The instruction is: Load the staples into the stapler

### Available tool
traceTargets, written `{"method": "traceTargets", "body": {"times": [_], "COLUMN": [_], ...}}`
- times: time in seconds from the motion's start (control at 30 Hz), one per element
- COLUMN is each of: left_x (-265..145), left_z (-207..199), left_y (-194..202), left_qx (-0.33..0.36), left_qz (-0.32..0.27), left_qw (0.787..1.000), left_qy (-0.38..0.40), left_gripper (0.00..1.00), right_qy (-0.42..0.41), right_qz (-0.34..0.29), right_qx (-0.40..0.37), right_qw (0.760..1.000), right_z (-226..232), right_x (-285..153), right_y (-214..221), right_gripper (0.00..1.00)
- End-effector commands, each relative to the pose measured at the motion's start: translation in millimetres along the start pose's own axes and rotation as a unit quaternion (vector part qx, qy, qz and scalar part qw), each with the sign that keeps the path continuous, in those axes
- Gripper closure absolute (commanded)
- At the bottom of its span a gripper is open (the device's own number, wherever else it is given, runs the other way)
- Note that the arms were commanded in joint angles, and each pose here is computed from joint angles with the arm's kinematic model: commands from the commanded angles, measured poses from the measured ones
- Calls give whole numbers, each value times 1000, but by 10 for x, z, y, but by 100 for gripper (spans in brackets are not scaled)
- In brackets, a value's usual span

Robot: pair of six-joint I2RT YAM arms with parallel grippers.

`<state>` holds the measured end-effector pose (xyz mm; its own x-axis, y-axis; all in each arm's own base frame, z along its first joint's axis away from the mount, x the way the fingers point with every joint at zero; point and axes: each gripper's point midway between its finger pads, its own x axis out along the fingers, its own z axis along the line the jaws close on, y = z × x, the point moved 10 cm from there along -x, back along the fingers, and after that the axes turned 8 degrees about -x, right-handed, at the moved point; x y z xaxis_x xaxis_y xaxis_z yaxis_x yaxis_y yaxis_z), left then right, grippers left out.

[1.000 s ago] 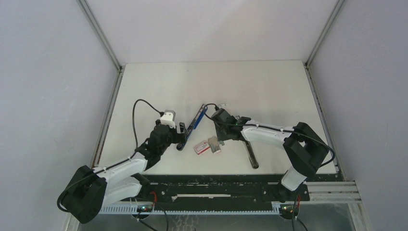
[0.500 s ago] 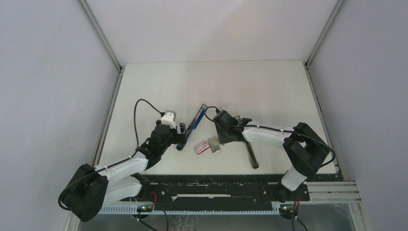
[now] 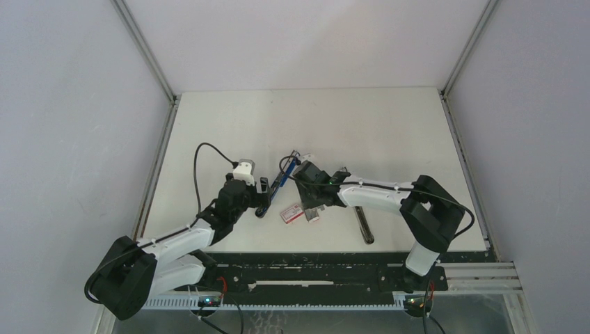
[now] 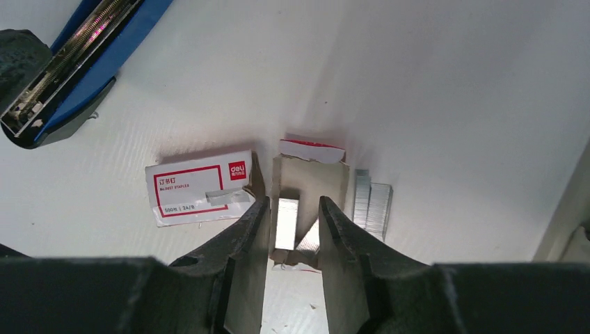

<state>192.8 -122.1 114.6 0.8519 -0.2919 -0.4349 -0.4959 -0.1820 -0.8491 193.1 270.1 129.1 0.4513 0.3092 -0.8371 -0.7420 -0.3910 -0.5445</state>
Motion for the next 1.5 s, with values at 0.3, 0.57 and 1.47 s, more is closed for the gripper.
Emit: {"method": "traceTargets", "body": {"times": [0.3, 0.57, 1.47], "left_x": [24, 24, 27], "left_z": [-154, -156, -150], "left_y": [-260, -258, -262], "left_qx": [-16, -16, -16], "left_qz": [-37, -36, -36], "left_qw": [999, 999, 999], "left_qy": [24, 25, 20], "left_gripper": [10, 10, 9], "right_qy": [-11, -8, -6], "right_qz": [4, 10, 8], "right_qx": [-5, -10, -30], "right_qw": [1000, 1000, 999], "right_z": [157, 177, 211], "right_x": [172, 192, 135], "right_y": [-54, -31, -10], "right_gripper": [70, 72, 91]}}
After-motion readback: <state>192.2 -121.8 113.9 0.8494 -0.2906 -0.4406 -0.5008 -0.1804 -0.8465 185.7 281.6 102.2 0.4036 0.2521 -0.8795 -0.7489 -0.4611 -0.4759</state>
